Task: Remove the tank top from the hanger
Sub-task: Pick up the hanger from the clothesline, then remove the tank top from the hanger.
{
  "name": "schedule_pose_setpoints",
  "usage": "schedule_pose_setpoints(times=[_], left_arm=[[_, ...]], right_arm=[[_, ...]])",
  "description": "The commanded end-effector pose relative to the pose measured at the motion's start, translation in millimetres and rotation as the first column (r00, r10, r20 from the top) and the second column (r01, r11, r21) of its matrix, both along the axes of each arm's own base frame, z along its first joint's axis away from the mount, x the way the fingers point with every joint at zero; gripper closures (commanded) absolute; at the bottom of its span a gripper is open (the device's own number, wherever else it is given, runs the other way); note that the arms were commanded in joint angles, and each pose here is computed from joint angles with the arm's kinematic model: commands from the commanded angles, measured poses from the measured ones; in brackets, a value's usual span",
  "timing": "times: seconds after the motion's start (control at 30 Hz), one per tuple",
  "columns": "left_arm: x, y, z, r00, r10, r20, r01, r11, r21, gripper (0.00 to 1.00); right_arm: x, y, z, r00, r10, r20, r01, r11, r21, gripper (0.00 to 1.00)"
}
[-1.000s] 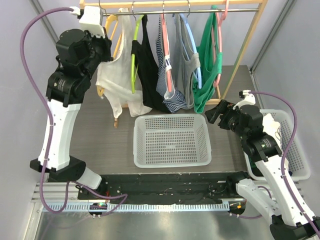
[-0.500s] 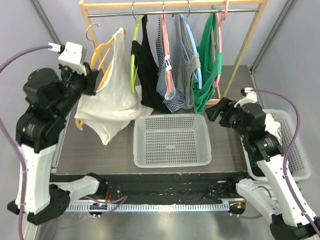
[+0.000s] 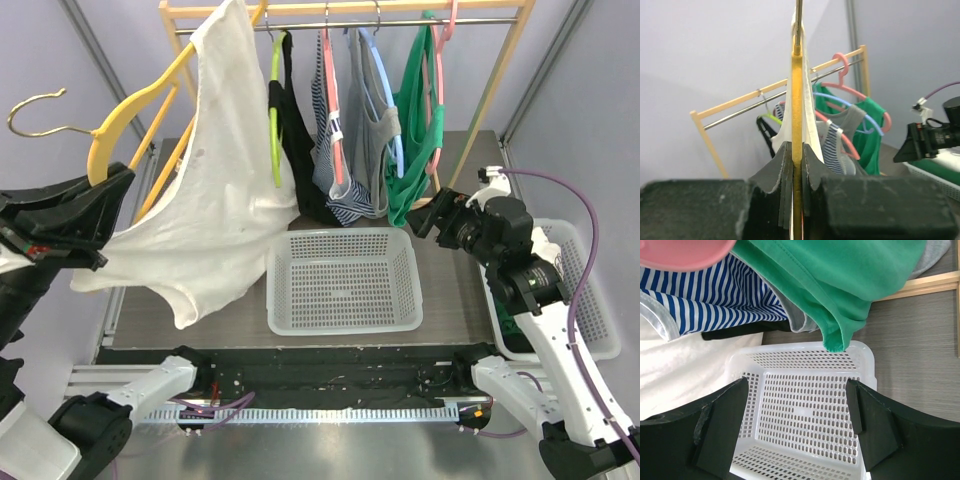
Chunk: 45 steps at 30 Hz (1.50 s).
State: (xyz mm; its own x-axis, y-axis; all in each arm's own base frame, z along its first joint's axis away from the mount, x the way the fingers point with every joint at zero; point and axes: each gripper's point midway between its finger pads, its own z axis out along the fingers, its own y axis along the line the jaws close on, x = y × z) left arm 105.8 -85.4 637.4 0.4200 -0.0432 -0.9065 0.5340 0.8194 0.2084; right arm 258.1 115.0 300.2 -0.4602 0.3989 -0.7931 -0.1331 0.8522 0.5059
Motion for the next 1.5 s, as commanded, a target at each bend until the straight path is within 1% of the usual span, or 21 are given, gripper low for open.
schedule_pose_setpoints(times=[0.0, 0.1, 0.3, 0.37, 0.47, 0.53, 0.63, 0.73, 0.87, 0.9, 0.93, 1.0, 1.07, 1.1, 1.13, 1.17, 1.2, 1.27, 1.33, 1.37, 1.47], left_arm=[[-22, -24, 39, 0.976, -0.174, 0.131, 0.178, 0.984, -0.018, 1.00], [-29, -30, 51, 0.963, -0.230, 0.140, 0.240, 0.969, -0.058, 1.00], [-34, -48, 71, 0.920, -0.351, 0.175, 0.368, 0.926, -0.077, 1.00], [-26, -56, 75, 0.909, -0.384, 0.164, 0.402, 0.911, -0.096, 1.00], [-1, -64, 79, 0.912, -0.383, 0.146, 0.401, 0.908, -0.125, 1.00], [7, -68, 81, 0.910, -0.387, 0.150, 0.406, 0.905, -0.127, 1.00], [16, -76, 90, 0.892, -0.423, 0.159, 0.446, 0.882, -0.154, 1.00], [5, -78, 113, 0.854, -0.456, 0.251, 0.500, 0.853, -0.150, 1.00], [-17, -67, 142, 0.817, -0.434, 0.379, 0.517, 0.843, -0.149, 1.00], [-18, -66, 143, 0.817, -0.429, 0.386, 0.516, 0.843, -0.153, 1.00], [-21, -64, 143, 0.815, -0.430, 0.388, 0.518, 0.841, -0.155, 1.00], [-20, -67, 137, 0.820, -0.453, 0.350, 0.532, 0.828, -0.176, 1.00], [-14, -70, 129, 0.826, -0.475, 0.303, 0.541, 0.819, -0.193, 1.00], [-13, -72, 124, 0.828, -0.492, 0.270, 0.550, 0.806, -0.218, 1.00], [-2, -76, 111, 0.838, -0.501, 0.217, 0.543, 0.806, -0.234, 1.00], [-1, -77, 106, 0.839, -0.506, 0.197, 0.542, 0.805, -0.240, 1.00], [5, -79, 97, 0.845, -0.509, 0.166, 0.535, 0.806, -0.251, 1.00], [13, -84, 77, 0.845, -0.525, 0.102, 0.532, 0.807, -0.256, 1.00], [11, -90, 65, 0.823, -0.565, 0.059, 0.560, 0.790, -0.249, 1.00], [19, -95, 55, 0.815, -0.579, 0.018, 0.564, 0.786, -0.255, 1.00], [28, -106, 35, 0.786, -0.615, -0.062, 0.583, 0.771, -0.256, 1.00]], right_arm=[[-3, 3, 32, 0.997, 0.016, 0.078, -0.019, 0.999, 0.026, 0.12], [-5, 0, 38, 0.995, 0.005, 0.099, -0.008, 0.999, 0.032, 0.11], [-13, -1, 46, 0.991, 0.012, 0.134, -0.018, 0.999, 0.042, 0.10], [-15, -3, 44, 0.991, 0.007, 0.137, -0.012, 0.999, 0.040, 0.09], [-20, -6, 47, 0.988, 0.001, 0.152, -0.007, 0.999, 0.041, 0.09], [-24, -7, 48, 0.987, -0.004, 0.161, -0.004, 0.999, 0.047, 0.09], [-28, -11, 47, 0.985, -0.015, 0.170, 0.006, 0.999, 0.049, 0.08], [-30, -11, 44, 0.986, -0.017, 0.168, 0.009, 0.999, 0.052, 0.08], [-31, -7, 43, 0.986, 0.008, 0.169, -0.017, 0.999, 0.048, 0.07], [-31, -5, 44, 0.984, 0.023, 0.177, -0.033, 0.998, 0.052, 0.05], [-32, 4, 49, 0.976, 0.072, 0.206, -0.086, 0.994, 0.060, 0.04], [-36, 24, 62, 0.947, 0.179, 0.268, -0.209, 0.974, 0.088, 0.00], [-37, 42, 71, 0.916, 0.259, 0.308, -0.308, 0.943, 0.125, 0.00], [-36, 50, 85, 0.886, 0.284, 0.367, -0.355, 0.924, 0.142, 0.00], [-43, 62, 91, 0.857, 0.346, 0.383, -0.430, 0.889, 0.159, 0.00], [-38, 68, 91, 0.848, 0.367, 0.383, -0.454, 0.876, 0.164, 0.00], [-40, 73, 103, 0.819, 0.385, 0.427, -0.485, 0.861, 0.155, 0.00], [-45, 87, 108, 0.779, 0.444, 0.443, -0.544, 0.829, 0.125, 0.00], [-42, 98, 111, 0.764, 0.472, 0.440, -0.563, 0.821, 0.096, 0.00], [-50, 112, 110, 0.731, 0.520, 0.442, -0.604, 0.795, 0.064, 0.00], [-63, 137, 109, 0.692, 0.584, 0.424, -0.653, 0.757, 0.025, 0.00]])
